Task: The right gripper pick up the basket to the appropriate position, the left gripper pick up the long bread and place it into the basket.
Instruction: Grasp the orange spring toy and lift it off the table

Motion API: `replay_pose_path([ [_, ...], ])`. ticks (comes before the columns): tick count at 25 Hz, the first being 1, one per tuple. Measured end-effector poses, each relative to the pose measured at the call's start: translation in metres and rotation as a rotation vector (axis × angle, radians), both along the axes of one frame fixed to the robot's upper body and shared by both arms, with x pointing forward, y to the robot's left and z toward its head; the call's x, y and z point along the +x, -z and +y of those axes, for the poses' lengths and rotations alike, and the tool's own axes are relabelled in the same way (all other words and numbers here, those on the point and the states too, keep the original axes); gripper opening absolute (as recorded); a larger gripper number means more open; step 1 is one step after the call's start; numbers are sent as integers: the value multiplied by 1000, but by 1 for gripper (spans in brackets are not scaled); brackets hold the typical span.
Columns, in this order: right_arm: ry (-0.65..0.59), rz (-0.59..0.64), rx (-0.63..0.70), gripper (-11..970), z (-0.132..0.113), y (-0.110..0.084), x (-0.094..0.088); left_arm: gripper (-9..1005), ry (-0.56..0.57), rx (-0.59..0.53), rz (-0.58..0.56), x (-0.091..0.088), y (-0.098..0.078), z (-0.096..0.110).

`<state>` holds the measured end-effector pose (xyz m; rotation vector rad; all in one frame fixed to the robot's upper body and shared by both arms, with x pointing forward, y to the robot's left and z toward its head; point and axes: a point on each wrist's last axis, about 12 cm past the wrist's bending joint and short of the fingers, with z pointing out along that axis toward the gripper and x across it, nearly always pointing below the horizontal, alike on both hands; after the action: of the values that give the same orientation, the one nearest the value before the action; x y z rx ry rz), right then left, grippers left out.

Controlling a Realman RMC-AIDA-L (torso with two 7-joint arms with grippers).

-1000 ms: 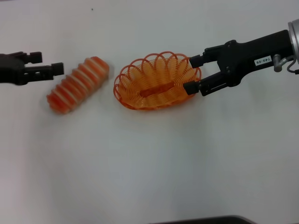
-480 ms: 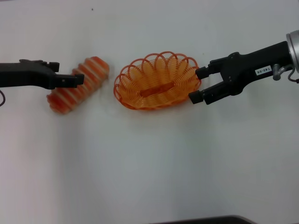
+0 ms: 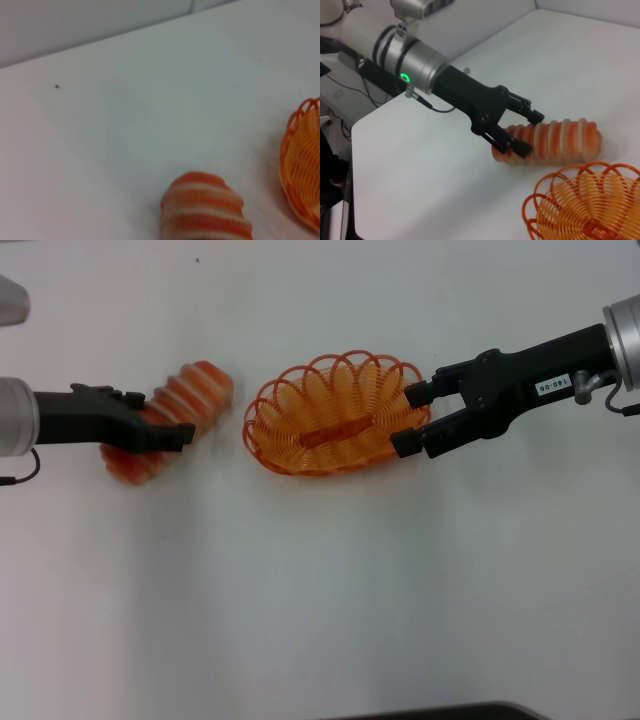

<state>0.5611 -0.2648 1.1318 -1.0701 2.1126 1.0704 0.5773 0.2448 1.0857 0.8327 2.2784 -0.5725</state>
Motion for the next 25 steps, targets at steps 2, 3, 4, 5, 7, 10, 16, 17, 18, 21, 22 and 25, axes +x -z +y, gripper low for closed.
replay_pose_path([
  [2, -2, 6, 4, 944, 1, 1, 0, 795, 21, 34, 4, -1, 4, -3],
  [3, -2, 11, 7, 944, 1, 2, -1, 794, 32, 55, 7, -2, 6, -4],
  [4, -3, 16, 9, 943, 2, 3, -1, 792, 38, 69, 6, -3, 8, -4],
  [5, -2, 20, 11, 943, 2, 3, -1, 790, 38, 69, 6, -3, 8, -4],
  [7, -3, 26, 16, 942, 1, 4, -2, 786, 39, 76, -11, -6, 7, -2],
  [10, -3, 31, 21, 941, 0, 4, -4, 753, 33, 66, -23, -8, 5, 0],
  [16, -3, 34, 24, 941, 0, 5, -5, 597, 29, 59, -27, -8, 5, 1],
  [17, -3, 34, 23, 941, 0, 5, -5, 585, 29, 60, -29, -8, 4, 1],
  [18, -2, 34, 23, 941, 0, 5, -5, 573, 28, 59, -32, -8, 3, 2],
  [21, 7, 35, 16, 941, -5, 5, -5, 541, 17, 41, -58, -7, -5, 5],
  [22, 14, 35, 14, 941, -8, 4, -6, 533, 14, 27, -72, -7, -10, 6],
  [25, 26, 42, 20, 941, -17, 3, -9, 508, 37, -46, -124, -7, -30, 8],
])
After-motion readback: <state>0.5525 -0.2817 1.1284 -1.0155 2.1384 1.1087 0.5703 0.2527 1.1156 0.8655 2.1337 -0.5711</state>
